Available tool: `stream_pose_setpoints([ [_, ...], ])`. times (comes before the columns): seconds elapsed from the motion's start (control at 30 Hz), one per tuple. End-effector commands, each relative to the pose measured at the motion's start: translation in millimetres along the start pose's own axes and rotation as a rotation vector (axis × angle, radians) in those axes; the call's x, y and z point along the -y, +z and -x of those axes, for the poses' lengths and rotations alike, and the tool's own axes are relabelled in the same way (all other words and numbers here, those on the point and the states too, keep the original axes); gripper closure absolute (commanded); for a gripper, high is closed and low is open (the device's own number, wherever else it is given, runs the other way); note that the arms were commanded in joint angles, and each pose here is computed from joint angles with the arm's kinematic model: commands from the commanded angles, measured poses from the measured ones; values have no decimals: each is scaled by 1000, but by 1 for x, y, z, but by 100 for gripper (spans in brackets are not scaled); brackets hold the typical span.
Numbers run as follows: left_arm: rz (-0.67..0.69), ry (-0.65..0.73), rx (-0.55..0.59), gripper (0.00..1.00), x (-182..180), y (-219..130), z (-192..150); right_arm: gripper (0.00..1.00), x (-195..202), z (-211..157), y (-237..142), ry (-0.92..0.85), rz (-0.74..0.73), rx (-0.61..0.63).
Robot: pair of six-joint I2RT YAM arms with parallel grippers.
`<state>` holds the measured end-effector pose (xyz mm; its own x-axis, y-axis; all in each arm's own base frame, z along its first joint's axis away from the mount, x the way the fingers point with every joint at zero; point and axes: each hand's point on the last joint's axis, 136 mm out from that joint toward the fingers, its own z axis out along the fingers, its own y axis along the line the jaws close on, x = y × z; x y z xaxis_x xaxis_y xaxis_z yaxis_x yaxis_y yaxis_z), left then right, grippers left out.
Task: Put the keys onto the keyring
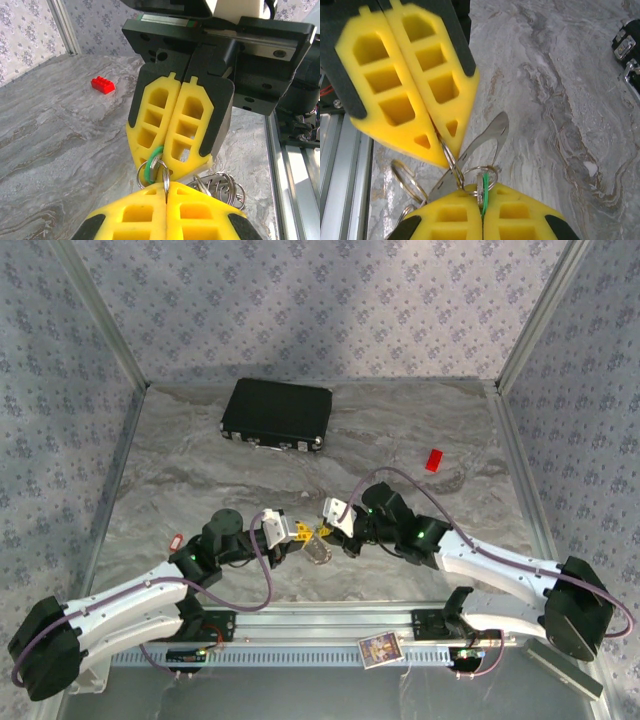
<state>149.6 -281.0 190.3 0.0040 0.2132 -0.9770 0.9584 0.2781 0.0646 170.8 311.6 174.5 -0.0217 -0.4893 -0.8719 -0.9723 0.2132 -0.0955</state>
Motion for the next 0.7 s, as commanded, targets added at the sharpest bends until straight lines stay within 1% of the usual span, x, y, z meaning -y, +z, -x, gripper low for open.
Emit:
stream_pose_setpoints([
  [0.0, -7, 35, 58, 100, 2, -2, 19, 96, 0, 5, -2, -26, -2, -12],
  [0.67, -17, 47, 13, 100, 2, 2, 13, 98, 1, 33, -23, -115, -20, 15],
])
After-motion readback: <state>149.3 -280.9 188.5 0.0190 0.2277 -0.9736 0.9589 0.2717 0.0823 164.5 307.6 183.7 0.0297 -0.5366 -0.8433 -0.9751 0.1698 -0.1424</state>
